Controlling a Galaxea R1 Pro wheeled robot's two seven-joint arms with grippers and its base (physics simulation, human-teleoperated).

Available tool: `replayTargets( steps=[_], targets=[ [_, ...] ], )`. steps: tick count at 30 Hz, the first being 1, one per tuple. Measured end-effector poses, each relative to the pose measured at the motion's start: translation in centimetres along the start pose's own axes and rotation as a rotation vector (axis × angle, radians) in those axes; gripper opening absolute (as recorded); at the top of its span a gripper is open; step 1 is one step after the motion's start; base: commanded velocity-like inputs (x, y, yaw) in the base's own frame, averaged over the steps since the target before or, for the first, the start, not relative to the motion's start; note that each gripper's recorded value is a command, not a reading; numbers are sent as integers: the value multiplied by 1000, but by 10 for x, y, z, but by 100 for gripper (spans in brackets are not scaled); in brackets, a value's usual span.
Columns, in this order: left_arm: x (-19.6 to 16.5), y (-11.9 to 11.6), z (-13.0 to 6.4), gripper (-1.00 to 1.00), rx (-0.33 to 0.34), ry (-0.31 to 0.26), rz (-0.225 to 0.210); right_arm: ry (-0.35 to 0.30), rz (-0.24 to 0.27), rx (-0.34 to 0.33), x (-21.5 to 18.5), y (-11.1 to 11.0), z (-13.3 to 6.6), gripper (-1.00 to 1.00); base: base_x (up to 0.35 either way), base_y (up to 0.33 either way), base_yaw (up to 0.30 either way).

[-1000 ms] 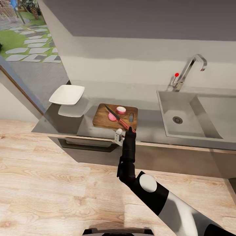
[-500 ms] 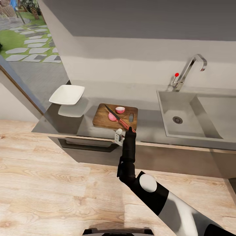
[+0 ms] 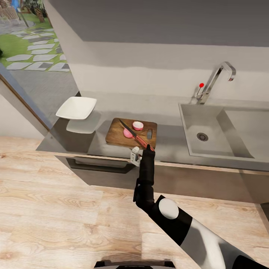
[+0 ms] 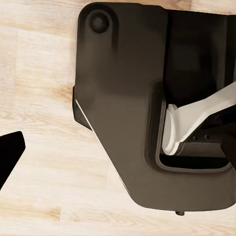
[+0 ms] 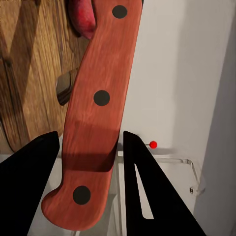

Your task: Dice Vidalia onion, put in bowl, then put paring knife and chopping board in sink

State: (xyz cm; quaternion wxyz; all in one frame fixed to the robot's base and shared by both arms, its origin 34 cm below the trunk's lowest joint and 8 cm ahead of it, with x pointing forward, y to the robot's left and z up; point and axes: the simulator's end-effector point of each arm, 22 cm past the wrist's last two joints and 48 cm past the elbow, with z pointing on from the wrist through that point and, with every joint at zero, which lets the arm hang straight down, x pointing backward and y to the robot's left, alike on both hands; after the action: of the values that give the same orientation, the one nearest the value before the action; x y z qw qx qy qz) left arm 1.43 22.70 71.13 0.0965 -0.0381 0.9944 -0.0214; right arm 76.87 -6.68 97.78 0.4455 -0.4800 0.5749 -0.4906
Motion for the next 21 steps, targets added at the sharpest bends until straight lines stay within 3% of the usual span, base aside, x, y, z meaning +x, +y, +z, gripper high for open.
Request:
replayTargets(
  steps=[13,14,21],
  targets=[
    [0,0,0,100,0,0,0,1,-2,2,0,0,0,-100,0,0,0],
    [0,0,0,100,0,0,0,6,23,-62,2,18,0,-100,0,0,0],
    [0,0,0,100,0,0,0,7,20,-58,2,17,0,-100,0,0,0]
  ],
)
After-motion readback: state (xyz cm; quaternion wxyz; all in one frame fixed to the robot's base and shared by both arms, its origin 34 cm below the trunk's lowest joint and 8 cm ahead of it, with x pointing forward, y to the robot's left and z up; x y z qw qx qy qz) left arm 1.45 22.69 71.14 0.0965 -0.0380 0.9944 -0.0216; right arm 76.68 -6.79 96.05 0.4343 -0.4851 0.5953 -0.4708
